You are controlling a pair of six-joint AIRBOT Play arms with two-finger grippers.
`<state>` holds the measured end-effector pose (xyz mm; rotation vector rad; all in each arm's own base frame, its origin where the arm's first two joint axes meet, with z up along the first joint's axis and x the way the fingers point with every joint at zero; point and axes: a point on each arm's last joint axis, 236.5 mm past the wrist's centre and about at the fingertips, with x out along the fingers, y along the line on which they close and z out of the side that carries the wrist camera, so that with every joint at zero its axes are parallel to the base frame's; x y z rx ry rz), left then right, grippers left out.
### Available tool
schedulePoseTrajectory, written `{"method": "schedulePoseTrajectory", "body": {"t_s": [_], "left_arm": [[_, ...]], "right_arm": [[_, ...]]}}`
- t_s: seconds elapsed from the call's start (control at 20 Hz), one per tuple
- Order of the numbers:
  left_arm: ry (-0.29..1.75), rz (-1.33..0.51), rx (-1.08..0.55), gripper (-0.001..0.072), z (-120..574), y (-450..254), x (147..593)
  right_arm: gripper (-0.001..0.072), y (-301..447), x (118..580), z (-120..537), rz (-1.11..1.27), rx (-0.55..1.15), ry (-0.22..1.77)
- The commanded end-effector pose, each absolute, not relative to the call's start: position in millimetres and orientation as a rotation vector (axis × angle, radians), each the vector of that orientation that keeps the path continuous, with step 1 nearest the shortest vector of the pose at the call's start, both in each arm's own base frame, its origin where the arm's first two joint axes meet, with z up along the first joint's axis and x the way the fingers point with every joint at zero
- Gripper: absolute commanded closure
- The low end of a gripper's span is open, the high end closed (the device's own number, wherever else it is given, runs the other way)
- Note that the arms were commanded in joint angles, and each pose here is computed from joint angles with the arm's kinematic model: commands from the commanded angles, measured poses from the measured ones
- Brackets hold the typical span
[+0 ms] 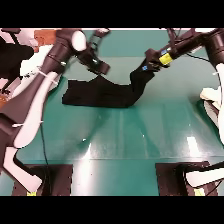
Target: Fold the shirts.
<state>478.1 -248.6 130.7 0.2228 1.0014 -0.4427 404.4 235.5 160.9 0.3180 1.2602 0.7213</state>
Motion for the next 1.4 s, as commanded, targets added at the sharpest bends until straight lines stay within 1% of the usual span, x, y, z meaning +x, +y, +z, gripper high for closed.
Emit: {"method": "schedulePoseTrajectory", "body": {"t_s": [0.0, 0.1, 0.2, 0.35, 0.55, 0.6, 0.65, 0.7, 0.75, 0.8, 0.9, 1.0, 1.05, 1.15, 1.2, 1.35], "left_arm": [[0.99, -0.176, 0.211, 0.059, 169.1, -147.6, 479.0], [0.999, -0.104, 0.159, 0.0589, 179.1, -109.7, 470.0], [1.025, -0.046, 0.122, 0.0589, 186.3, -80.8, 459.0], [1.017, -0.003, 0.087, 0.0589, 198.6, -59.8, 451.8], [1.041, 0.003, 0.063, 0.0589, 198.7, -59.3, 443.3], [1.048, 0.002, 0.053, 0.0589, 197.9, -60.5, 441.9], [1.054, -0.002, 0.048, 0.0589, 197.1, -61.8, 440.6], [1.062, -0.004, 0.046, 0.0589, 196.2, -62.3, 439.0], [1.069, -0.003, 0.037, 0.0589, 195.5, -63.1, 437.5], [1.078, -0.001, 0.036, 0.0589, 194.5, -62.8, 435.5], [1.095, 0.001, 0.038, 0.0589, 192.7, -62.1, 432.1], [1.102, 0.002, 0.043, 0.0589, 191.9, -61.4, 430.5], [1.102, 0.001, 0.052, 0.0589, 192.1, -60.5, 430.3], [1.104, -0.001, 0.054, 0.0589, 192.2, -60.5, 429.3], [1.107, -0.002, 0.054, 0.0589, 191.6, -60.7, 429.0], [1.122, -0.001, 0.057, 0.0587, 187.3, -60.1, 427.1]], "right_arm": [[0.0697, 301.6, 401.0, 184.1, 0.833, 0.368, 1.146], [0.0697, 343.3, 406.1, 194.1, 0.876, 0.425, 1.064], [0.0697, 385.6, 404.2, 186.4, 0.929, 0.495, 1.059], [0.0696, 450.0, 400.7, 145.5, 0.969, 0.588, 1.102], [0.0691, 520.2, 383.6, 81.2, 0.973, 0.707, 1.189], [0.0661, 531.2, 385.1, 63.8, 0.952, 0.728, 1.192], [0.0491, 541.0, 389.0, 48.3, 0.927, 0.775, 1.197], [0.0306, 550.1, 396.4, 34.3, 0.892, 0.85, 1.196], [0.0265, 556.3, 405.5, 23.9, 0.857, 0.919, 1.183], [0.0265, 559.5, 416.6, 15.3, 0.825, 0.974, 1.156], [0.0266, 553.1, 442.3, 9.7, 0.767, 1.012, 1.075], [0.0269, 539.8, 460.2, 24.2, 0.796, 0.978, 1.025], [0.0273, 531.1, 463.5, 39.0, 0.866, 0.929, 1.023], [0.0274, 500.1, 464.3, 58.5, 0.962, 0.775, 1.066], [0.0274, 476.2, 467.9, 62.6, 0.948, 0.71, 1.091], [0.0273, 382.7, 481.7, 61.4, 0.797, 0.504, 1.127]]}}
